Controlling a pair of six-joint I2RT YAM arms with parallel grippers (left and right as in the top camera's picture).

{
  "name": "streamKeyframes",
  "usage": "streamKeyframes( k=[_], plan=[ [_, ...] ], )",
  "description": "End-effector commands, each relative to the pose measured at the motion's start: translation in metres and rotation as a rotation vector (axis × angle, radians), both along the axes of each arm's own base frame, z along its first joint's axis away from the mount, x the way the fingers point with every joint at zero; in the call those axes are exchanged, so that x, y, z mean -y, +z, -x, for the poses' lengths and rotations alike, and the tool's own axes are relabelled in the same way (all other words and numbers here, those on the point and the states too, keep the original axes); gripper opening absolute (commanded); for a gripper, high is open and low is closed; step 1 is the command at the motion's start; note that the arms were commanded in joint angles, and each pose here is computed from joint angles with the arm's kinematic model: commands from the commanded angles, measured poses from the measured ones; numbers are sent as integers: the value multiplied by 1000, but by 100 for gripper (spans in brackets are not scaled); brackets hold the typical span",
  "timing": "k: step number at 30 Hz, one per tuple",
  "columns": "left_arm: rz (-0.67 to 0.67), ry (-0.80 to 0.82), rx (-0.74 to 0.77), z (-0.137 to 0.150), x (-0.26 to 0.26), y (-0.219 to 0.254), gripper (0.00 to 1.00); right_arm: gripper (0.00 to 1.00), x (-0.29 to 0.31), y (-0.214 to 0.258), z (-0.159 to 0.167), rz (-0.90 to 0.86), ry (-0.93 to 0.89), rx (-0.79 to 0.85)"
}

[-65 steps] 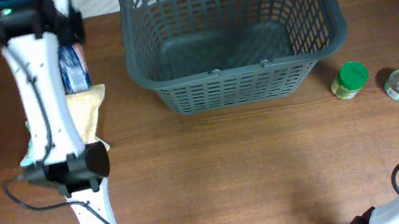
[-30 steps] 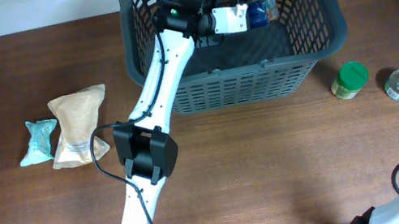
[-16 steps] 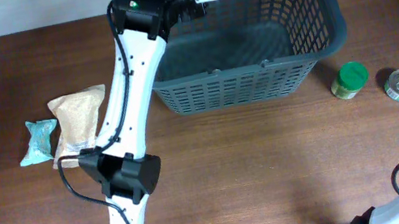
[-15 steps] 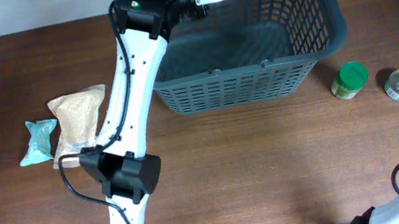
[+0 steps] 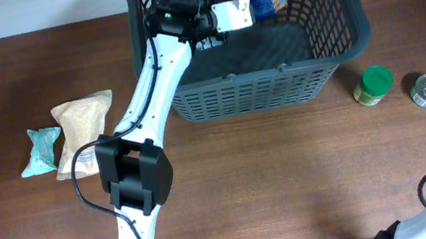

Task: Pack container
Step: 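Lift the blue box with the left gripper and drop it into the basket, then grasp the tan paper pouch with the left gripper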

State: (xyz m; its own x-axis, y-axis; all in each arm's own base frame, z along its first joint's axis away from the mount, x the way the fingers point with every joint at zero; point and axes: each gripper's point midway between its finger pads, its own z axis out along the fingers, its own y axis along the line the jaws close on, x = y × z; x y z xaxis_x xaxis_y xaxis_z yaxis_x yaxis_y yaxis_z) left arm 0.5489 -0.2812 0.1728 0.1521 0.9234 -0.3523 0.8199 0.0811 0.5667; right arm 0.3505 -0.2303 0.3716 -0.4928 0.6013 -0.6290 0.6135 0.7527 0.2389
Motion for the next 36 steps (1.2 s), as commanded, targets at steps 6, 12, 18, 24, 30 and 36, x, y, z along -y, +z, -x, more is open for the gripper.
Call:
streamKeyframes(
  k=[6,12,18,24,30,36],
  plan=[
    [189,199,-61,1,2,28,99,99,3,-2,0,-1,-10,-4],
    [283,418,-7,33,-43,135,99,99,3,-2,0,-2,-10,-4],
    [287,742,208,68,-159,236,99,99,3,-2,0,-2,-10,-4],
    [309,1312,-190,122,-304,157,99,99,3,-2,0,-2,-10,-4],
    [291,1471,-579,133,-353,40,100,99,3,-2,0,-2,-10,-4],
    [181,1546,-780,138,-364,-75,98,99,3,-2,0,-2,-10,-4]
  ],
)
